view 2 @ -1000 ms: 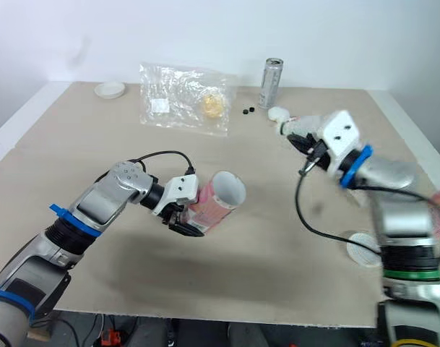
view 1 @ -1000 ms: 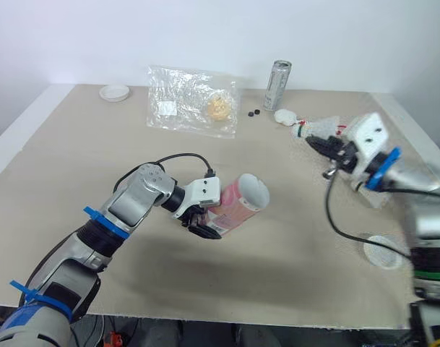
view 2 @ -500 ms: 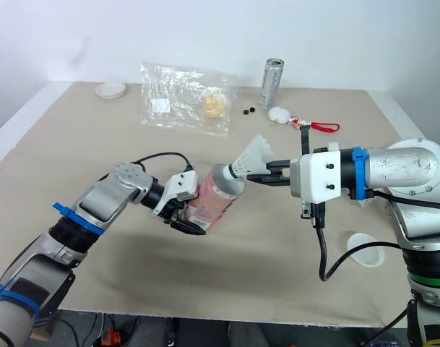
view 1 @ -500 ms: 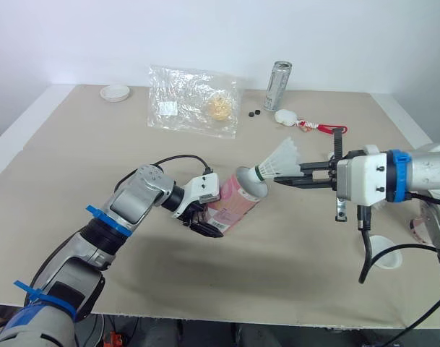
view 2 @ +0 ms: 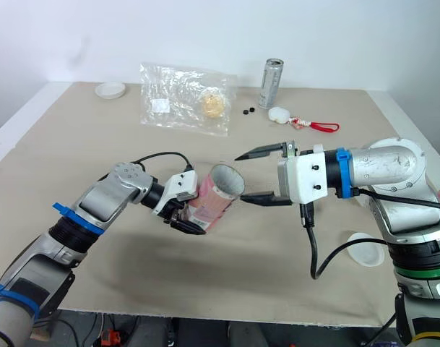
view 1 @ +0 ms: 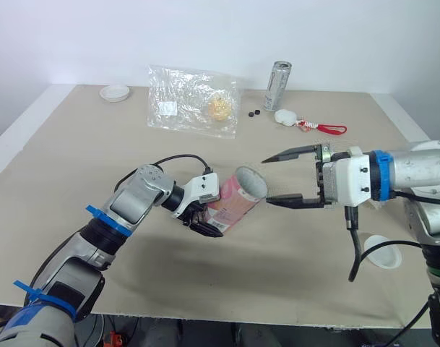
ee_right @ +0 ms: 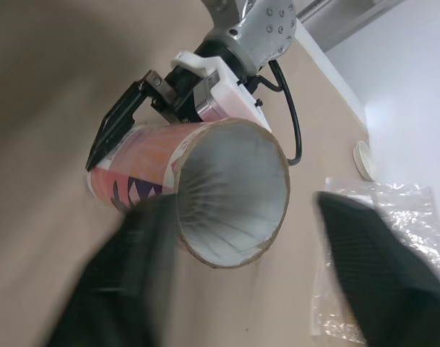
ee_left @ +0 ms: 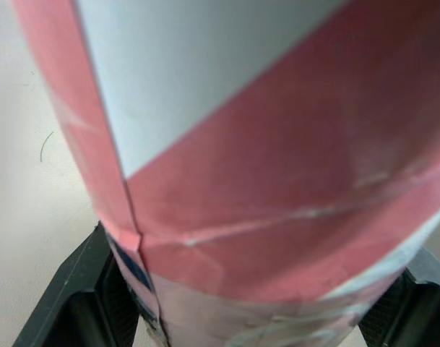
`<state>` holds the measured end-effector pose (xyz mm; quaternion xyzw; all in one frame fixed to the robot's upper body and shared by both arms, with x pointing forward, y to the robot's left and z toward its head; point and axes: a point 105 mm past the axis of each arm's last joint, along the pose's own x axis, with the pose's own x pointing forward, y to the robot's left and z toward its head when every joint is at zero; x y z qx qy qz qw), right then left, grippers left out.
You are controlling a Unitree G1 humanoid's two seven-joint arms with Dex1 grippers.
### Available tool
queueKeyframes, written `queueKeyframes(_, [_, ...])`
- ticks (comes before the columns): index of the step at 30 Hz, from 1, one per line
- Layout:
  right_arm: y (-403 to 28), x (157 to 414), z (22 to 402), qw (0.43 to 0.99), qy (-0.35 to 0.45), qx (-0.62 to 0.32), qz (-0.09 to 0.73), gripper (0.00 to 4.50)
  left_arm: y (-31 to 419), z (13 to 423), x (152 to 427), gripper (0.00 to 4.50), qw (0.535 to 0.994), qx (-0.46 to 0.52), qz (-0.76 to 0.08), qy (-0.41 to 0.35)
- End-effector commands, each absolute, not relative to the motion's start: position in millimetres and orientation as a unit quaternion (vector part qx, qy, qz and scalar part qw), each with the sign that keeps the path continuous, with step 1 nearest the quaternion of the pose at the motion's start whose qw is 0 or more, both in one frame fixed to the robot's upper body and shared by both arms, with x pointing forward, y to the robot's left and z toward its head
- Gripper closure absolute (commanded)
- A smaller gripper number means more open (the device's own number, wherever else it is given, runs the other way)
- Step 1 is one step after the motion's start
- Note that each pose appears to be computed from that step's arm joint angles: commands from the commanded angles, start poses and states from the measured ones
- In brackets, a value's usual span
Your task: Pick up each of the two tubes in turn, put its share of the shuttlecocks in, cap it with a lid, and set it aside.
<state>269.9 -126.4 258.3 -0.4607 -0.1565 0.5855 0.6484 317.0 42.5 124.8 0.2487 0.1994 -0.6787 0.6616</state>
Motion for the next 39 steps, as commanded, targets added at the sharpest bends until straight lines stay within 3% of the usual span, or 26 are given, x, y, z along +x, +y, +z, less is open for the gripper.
queueKeyframes(1, [-146.2,274.4,292.6,0.739,-0.170,-0.389,0.524,0.02,46.9,123.7,320.8,1.15,0.665,0.267,-0.668,0.200])
queueKeyframes(7, [-235.5,303.1,263.8,0.934,-0.082,-0.196,0.286,0.02,46.1,122.0,322.9,1.15,0.661,0.281,-0.667,0.196])
queueKeyframes(12, [-294.9,302.3,224.4,0.988,-0.050,-0.114,0.087,0.02,40.6,122.7,321.3,1.15,0.658,0.272,-0.676,0.191])
queueKeyframes(16, [-329.5,297.3,196.3,0.995,-0.019,-0.096,-0.011,0.02,38.9,122.7,321.3,1.15,0.656,0.272,-0.678,0.189])
queueKeyframes(28, [-358.6,293.9,156.6,0.997,0.034,-0.054,-0.045,0.02,39.3,121.1,317.4,1.15,0.659,0.269,-0.676,0.189])
queueKeyframes(39, [-358.2,320.3,139.4,0.997,0.063,-0.038,-0.018,0.02,42.4,119.1,316.5,1.15,0.665,0.268,-0.669,0.195])
